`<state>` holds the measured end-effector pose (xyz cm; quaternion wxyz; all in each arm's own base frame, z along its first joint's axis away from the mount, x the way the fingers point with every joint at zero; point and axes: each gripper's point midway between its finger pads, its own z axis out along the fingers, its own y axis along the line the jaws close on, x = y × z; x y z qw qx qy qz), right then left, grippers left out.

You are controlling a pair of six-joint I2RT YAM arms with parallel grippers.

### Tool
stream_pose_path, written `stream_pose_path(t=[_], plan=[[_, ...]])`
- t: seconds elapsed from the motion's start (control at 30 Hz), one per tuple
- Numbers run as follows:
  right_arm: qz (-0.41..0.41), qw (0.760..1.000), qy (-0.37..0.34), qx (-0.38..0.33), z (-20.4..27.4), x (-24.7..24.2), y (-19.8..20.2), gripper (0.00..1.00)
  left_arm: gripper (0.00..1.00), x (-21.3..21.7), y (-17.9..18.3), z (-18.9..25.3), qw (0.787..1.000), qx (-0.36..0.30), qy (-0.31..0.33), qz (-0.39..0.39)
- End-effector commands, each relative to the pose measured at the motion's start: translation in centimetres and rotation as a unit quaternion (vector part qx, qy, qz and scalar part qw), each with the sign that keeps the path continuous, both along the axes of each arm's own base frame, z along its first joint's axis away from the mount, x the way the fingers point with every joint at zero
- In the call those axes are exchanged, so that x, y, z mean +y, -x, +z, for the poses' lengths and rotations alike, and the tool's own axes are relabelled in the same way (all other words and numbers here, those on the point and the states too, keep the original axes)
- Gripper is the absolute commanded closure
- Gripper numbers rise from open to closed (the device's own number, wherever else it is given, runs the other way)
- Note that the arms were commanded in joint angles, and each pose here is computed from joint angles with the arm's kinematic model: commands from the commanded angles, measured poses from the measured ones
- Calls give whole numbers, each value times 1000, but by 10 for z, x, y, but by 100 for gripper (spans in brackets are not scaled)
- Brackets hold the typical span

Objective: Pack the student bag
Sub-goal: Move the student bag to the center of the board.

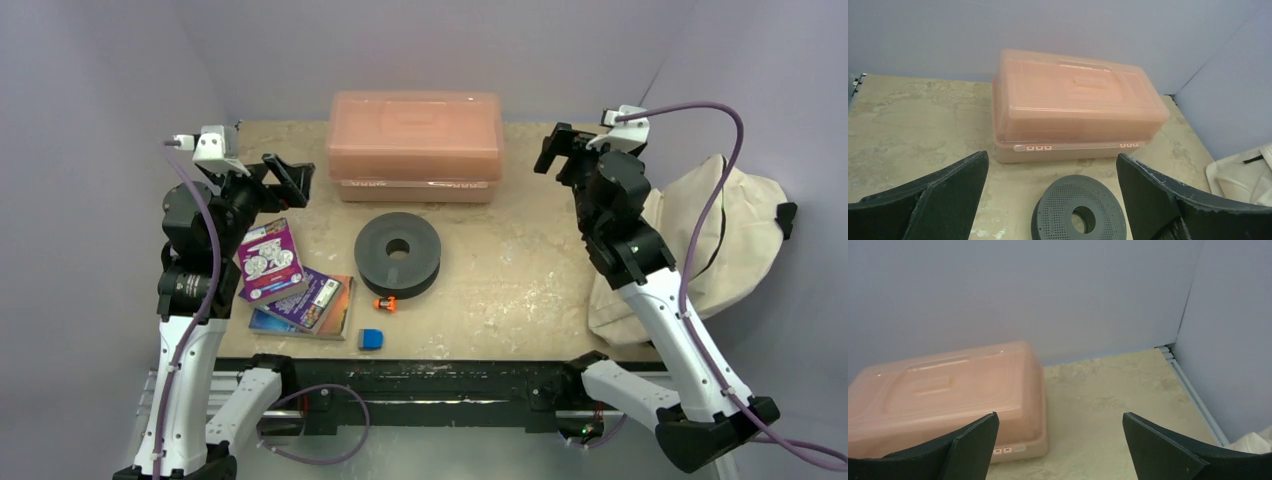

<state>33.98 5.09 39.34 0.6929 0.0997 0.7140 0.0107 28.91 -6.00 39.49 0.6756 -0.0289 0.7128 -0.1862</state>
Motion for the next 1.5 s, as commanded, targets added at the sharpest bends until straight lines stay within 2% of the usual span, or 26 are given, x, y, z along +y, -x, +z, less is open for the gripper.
stream_pose_path(t=[0.0,0.13,0.33,0.47,0.57,0.63,0.77,1.07,1.2,1.47], plan=[[-1,1000,-8,-9,17,10,0,1,0,-12,3,19,999,-33,1,-36],[-24,999,4,25,12,8,-7,1,0,-17,4,19,998,-30,1,-50],[-65,997,21,20,9,-9,-2,1,0,-20,3,17,998,-24,1,-55],[-151,987,41,22,13,-43,4,1,0,-25,2,15,998,-16,2,-65],[-245,967,56,29,21,-86,11,1,0,-29,2,13,997,-12,3,-73],[-330,940,73,35,29,-117,24,1,0,-33,1,12,997,-10,5,-79],[-420,901,104,39,41,-155,41,1,0,-44,-4,5,995,4,11,-101],[-506,852,127,45,44,-206,87,1,0,-77,-19,-19,987,48,12,-155],[-520,840,147,44,35,-218,98,1,0,-89,-23,-23,982,59,21,-179],[-544,820,140,111,-19,-254,71,1,0,-98,-16,-26,980,62,8,-190]])
